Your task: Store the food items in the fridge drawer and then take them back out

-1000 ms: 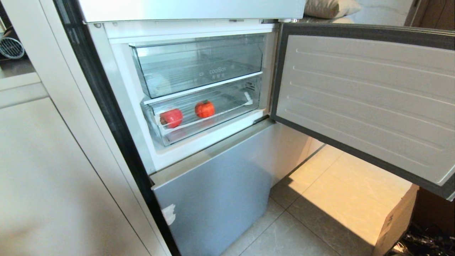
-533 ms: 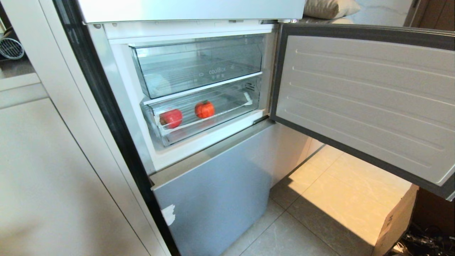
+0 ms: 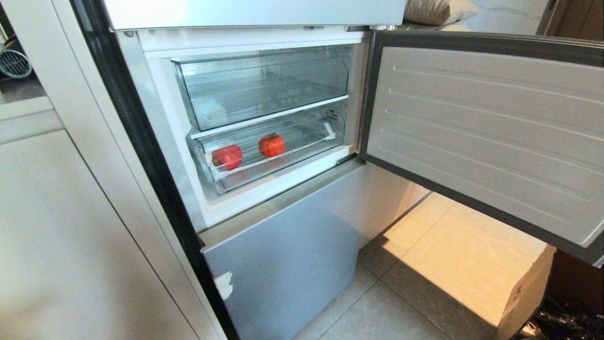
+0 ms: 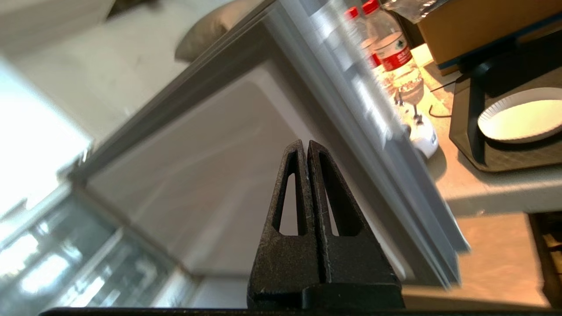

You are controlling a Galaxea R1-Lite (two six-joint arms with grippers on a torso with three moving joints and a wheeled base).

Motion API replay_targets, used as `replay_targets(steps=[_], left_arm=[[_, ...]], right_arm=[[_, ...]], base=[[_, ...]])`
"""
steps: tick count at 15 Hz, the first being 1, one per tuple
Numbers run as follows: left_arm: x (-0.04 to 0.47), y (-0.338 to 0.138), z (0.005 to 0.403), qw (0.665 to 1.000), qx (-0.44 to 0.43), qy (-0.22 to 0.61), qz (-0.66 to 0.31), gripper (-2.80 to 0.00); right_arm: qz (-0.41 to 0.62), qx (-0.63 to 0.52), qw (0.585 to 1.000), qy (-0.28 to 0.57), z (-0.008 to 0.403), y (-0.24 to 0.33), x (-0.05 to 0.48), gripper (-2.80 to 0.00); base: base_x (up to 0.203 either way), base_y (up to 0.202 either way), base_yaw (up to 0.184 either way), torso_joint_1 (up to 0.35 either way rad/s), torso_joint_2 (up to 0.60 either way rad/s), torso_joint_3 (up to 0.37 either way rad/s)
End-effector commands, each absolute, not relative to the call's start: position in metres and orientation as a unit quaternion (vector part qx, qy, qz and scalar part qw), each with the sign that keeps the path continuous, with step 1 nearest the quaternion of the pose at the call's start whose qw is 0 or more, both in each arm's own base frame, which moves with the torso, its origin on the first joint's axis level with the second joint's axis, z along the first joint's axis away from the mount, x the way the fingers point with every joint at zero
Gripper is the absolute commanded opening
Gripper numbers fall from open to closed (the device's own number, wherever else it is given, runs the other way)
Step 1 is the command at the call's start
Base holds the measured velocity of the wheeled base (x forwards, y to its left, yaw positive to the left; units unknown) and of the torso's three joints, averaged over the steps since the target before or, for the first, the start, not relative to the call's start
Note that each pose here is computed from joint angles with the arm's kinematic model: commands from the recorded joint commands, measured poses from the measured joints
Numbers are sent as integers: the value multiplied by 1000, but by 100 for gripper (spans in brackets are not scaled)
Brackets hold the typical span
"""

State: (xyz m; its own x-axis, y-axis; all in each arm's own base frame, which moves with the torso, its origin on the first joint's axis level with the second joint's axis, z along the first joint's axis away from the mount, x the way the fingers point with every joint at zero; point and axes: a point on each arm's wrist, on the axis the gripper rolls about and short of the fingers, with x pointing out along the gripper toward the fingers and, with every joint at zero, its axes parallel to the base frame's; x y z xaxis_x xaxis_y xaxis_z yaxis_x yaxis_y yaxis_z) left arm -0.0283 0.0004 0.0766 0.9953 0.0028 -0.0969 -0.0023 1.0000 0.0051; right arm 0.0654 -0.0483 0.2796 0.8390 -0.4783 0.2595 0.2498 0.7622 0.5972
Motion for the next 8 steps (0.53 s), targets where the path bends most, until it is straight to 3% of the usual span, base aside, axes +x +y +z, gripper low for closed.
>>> replay_targets(steps=[1,8], left_arm=[[-28,0,76,999,3,49,1,-280],[-28,0,76,999,3,49,1,-280]], right_arm=[[-243,327,897,-171,267,-104,107,-280],[-279,341,867,-234,284,-174,121,-280]], base=[[0,0,0,0,0,0],[0,0,0,0,0,0]])
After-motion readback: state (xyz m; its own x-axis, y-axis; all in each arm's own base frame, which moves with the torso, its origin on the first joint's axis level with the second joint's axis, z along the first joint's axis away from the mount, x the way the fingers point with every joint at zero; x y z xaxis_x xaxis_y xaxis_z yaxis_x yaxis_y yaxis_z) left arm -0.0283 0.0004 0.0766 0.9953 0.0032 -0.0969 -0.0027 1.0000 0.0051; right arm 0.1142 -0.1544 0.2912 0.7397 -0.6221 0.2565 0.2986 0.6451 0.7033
